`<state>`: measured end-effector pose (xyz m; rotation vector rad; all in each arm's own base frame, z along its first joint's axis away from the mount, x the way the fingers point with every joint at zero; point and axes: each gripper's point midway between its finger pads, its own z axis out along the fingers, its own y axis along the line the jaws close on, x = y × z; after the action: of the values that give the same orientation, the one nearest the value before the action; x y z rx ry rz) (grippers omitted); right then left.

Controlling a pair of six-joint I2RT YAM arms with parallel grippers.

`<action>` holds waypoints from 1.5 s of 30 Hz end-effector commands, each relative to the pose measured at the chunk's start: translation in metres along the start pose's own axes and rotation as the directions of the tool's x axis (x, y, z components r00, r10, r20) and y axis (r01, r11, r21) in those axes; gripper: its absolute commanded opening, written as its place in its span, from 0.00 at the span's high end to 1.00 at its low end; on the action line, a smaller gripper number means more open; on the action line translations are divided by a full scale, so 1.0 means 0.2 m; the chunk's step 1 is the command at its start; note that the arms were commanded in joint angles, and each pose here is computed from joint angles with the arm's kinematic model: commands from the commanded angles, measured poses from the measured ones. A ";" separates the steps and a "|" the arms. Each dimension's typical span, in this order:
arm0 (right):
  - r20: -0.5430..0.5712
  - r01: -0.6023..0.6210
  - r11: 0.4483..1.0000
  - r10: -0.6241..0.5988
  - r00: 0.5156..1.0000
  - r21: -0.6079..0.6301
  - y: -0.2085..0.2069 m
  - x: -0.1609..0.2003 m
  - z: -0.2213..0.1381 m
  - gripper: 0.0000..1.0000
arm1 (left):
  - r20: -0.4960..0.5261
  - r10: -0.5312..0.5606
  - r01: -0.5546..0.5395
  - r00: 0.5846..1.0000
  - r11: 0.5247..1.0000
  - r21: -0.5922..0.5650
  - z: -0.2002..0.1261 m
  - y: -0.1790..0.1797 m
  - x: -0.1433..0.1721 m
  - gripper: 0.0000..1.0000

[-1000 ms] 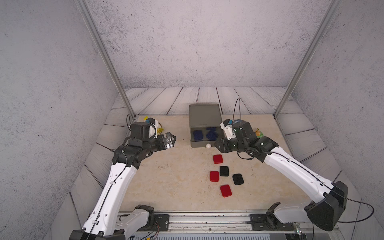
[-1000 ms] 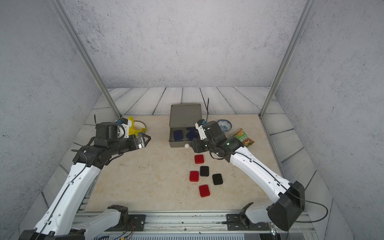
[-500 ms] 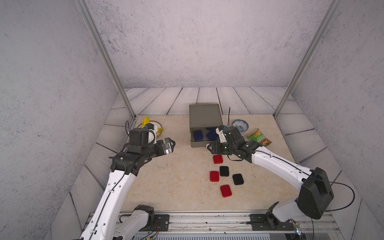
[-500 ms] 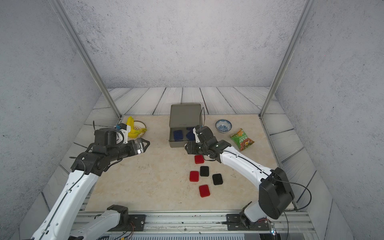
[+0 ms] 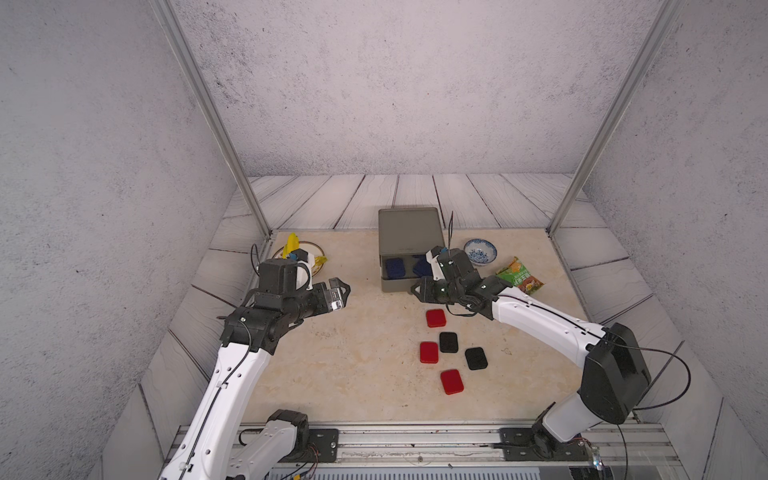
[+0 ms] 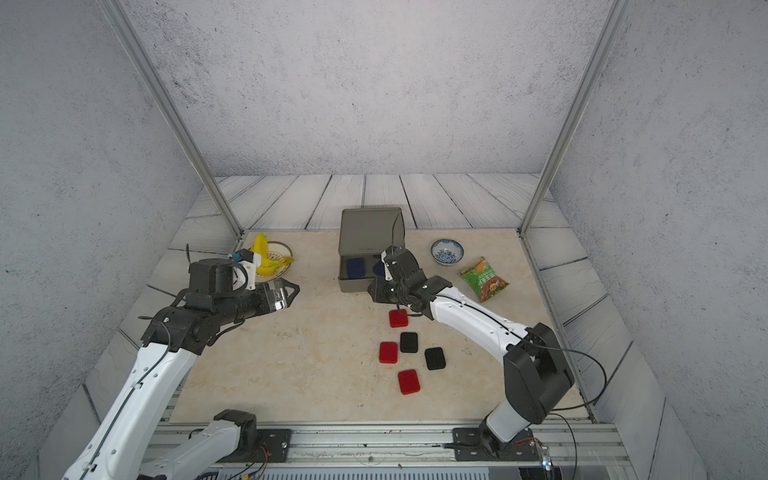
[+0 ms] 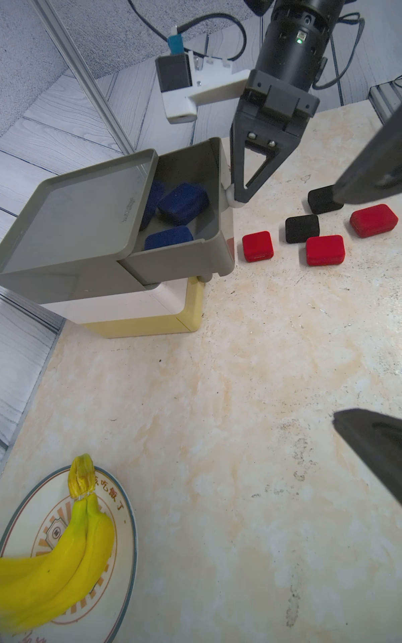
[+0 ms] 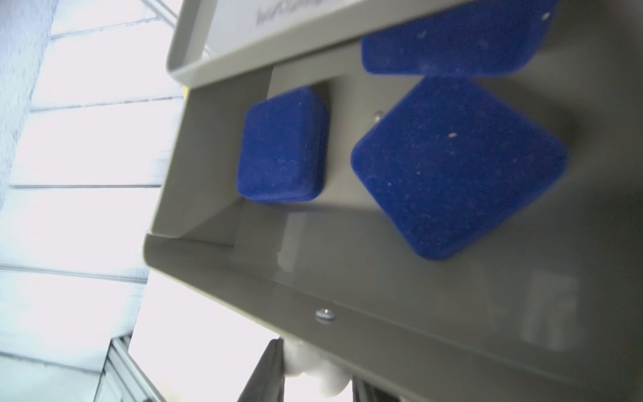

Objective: Place the brooch boxes into the drawer by color
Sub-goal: Close the drawer in the storage box, then open the drawer in the storage box.

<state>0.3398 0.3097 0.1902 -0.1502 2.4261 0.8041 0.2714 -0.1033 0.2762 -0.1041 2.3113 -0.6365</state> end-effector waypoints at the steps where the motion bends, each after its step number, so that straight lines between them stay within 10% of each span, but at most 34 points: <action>1: 0.069 0.020 1.000 -0.022 0.997 0.019 0.02 -0.13 0.01 0.87 | 0.016 -0.001 0.001 1.000 1.000 -0.008 -0.01 0.02 0.00 0.02; 23: 0.155 0.069 0.994 -0.081 0.985 0.081 -0.05 -0.47 0.29 0.82 | -0.020 -0.007 0.005 1.000 0.996 -0.086 0.14 0.16 0.09 0.02; 37: 0.117 0.088 0.995 -0.093 0.989 0.043 -0.04 -0.37 0.19 0.34 | -0.022 -0.012 0.010 1.000 0.998 -0.060 0.13 0.13 0.09 0.02; 45: 0.126 0.087 0.994 -0.094 0.988 0.064 -0.16 -0.18 0.11 0.31 | -0.021 -0.009 0.008 1.000 0.998 -0.059 0.11 0.13 0.09 0.02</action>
<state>0.3918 0.3005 0.1725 -0.1853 2.3577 0.6837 0.2770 -0.0975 0.2325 -0.1318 2.3733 -0.5745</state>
